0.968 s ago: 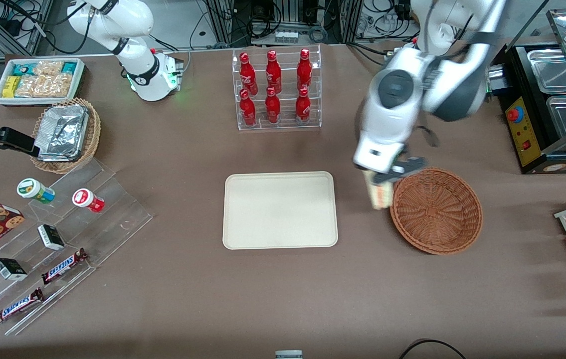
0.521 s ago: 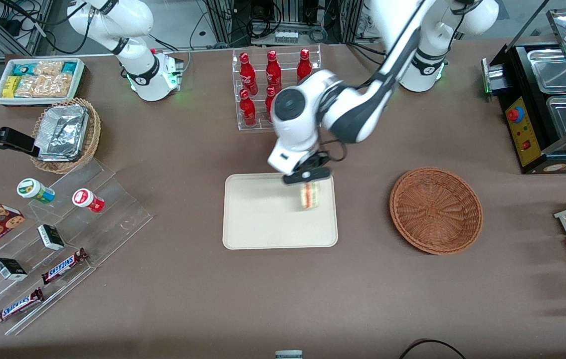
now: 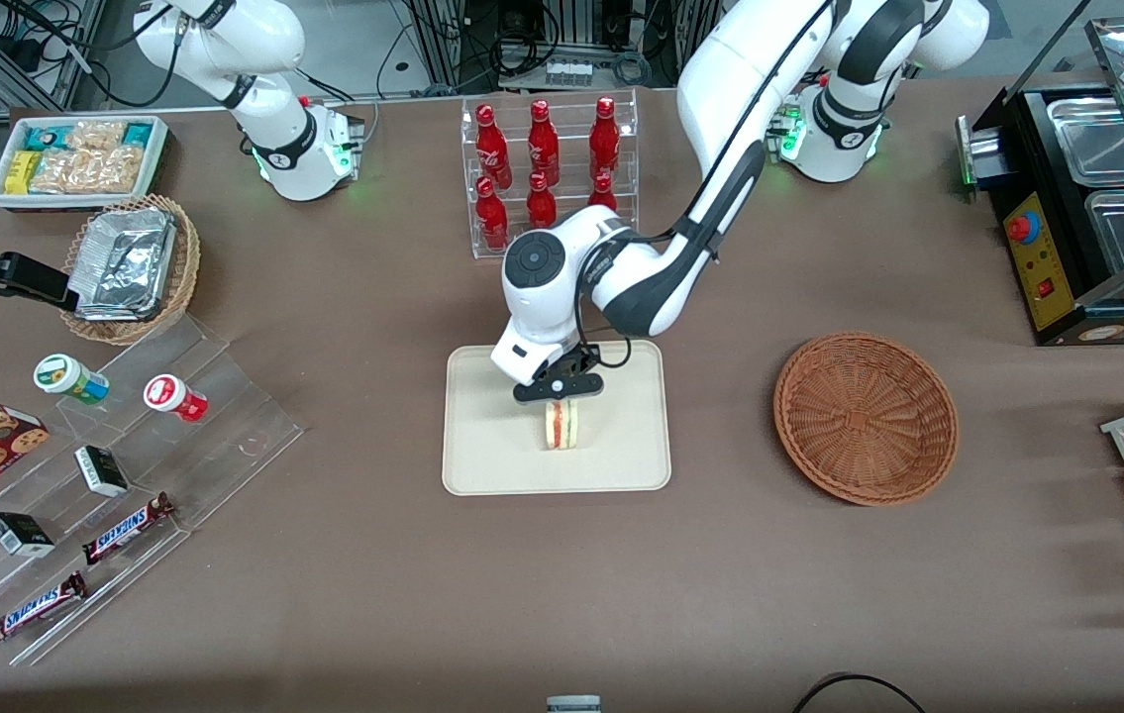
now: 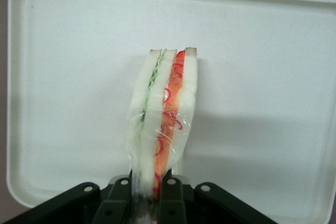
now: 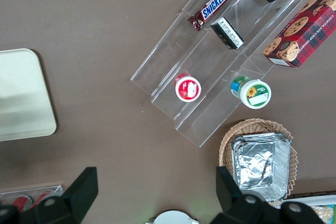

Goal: Place sandwich from basket to tray

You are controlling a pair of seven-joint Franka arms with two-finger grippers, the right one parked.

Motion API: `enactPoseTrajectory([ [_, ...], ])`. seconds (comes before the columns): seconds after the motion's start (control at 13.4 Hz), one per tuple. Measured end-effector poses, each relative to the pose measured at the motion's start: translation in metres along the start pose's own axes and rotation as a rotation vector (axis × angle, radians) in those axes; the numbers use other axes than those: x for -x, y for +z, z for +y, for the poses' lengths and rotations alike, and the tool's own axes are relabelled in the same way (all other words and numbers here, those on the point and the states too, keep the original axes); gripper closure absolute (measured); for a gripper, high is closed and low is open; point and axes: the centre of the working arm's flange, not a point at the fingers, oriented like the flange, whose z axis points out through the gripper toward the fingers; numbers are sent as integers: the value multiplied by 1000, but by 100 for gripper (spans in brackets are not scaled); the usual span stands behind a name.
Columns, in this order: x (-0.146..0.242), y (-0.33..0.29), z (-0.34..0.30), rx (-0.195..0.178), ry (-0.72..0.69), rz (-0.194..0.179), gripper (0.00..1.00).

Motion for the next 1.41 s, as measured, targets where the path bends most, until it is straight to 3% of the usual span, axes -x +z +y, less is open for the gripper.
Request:
enactPoseTrajectory([
  [0.3,-6,9,7,13,-1,10,85],
  [0.45,-7,7,8,18,2,16,70],
  [0.67,-16,-10,8,28,-7,32,37],
  [0.89,-36,-77,-8,18,-48,48,5],
  [1.19,-75,-220,-100,-51,-157,30,1],
  [1.41,-78,-287,-173,-123,-114,-21,1],
])
